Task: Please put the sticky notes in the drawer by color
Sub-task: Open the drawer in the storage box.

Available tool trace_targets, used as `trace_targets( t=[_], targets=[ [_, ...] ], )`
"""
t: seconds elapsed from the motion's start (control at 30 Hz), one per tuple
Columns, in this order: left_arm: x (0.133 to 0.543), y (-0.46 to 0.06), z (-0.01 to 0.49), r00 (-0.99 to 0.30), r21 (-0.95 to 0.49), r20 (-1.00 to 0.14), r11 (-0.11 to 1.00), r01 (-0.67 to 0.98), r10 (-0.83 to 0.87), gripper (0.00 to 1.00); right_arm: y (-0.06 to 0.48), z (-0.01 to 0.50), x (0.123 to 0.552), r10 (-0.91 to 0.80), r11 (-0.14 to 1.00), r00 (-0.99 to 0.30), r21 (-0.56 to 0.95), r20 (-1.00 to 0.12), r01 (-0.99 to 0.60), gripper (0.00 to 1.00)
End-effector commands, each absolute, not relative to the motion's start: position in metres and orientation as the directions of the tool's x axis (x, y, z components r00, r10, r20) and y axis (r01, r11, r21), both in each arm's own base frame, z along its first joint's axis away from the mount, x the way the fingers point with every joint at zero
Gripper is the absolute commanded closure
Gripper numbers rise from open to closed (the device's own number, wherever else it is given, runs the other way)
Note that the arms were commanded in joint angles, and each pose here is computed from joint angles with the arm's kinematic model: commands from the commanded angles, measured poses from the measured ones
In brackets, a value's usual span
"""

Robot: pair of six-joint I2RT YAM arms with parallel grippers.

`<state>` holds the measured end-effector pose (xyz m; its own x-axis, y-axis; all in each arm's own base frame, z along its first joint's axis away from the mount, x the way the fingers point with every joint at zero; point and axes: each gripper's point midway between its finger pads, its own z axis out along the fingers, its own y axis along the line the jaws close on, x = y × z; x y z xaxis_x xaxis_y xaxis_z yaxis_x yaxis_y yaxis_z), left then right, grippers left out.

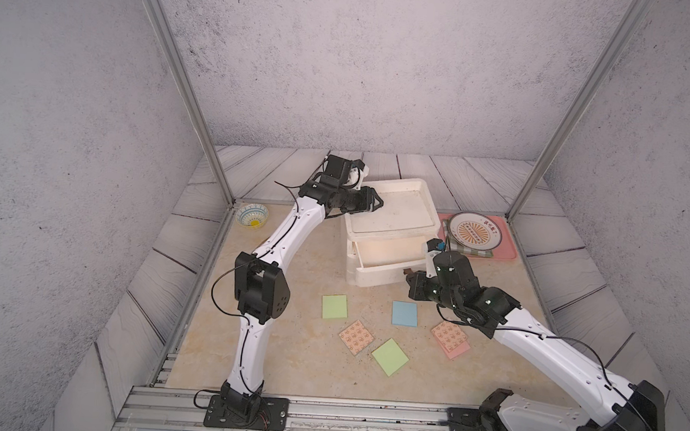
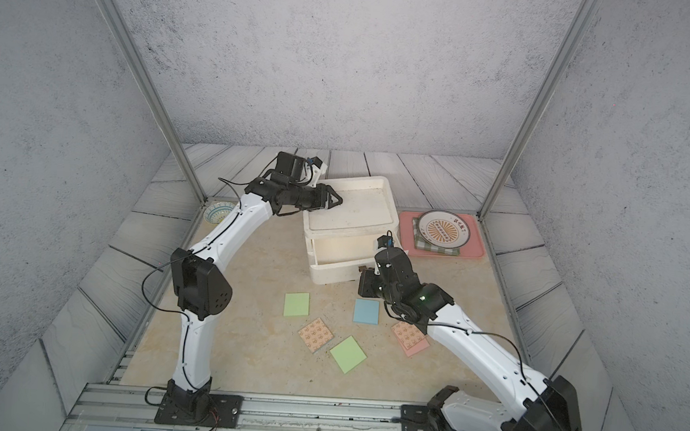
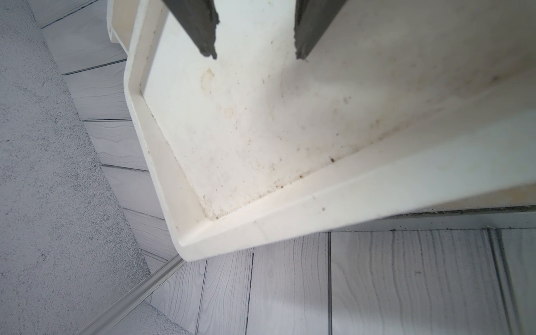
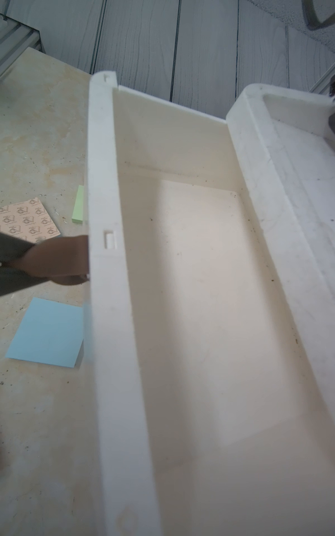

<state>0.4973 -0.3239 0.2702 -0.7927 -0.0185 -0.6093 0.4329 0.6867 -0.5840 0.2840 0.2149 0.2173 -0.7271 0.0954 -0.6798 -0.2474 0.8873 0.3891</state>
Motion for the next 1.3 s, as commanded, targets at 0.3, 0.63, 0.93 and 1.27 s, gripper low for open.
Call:
trace_targets(
  t=[0.3,0.63,0.93,1.27],
  targets=[
    [0.479,-0.318,0.174,-0.925,-0.565,-0.373,0.772,0.292,0.076,0.48,0.212,0.256,0.294,0.093,0.896,-0.674,0.357,-0.733,-0.264,0.7],
    [0.471,-0.317,0.261,-0.866,-0.573,-0.497,0.728,0.378,0.059,0.41,0.168,0.288,0.271,0.116,0.93,-0.611,0.301,-0.783,-0.21,0.5],
    [0.454,-0.303,0.34,-0.793,-0.558,-0.609,0.701,0.443,0.016,0.36,0.093,0.22,0.217,0.177,0.977,-0.692,0.212,-0.7,0.035,0.19],
    [0.409,-0.217,0.35,-0.729,-0.446,-0.682,0.824,0.349,-0.061,0.23,0.052,0.111,0.214,0.314,0.947,-0.82,0.095,-0.478,0.307,0.01]
  ],
)
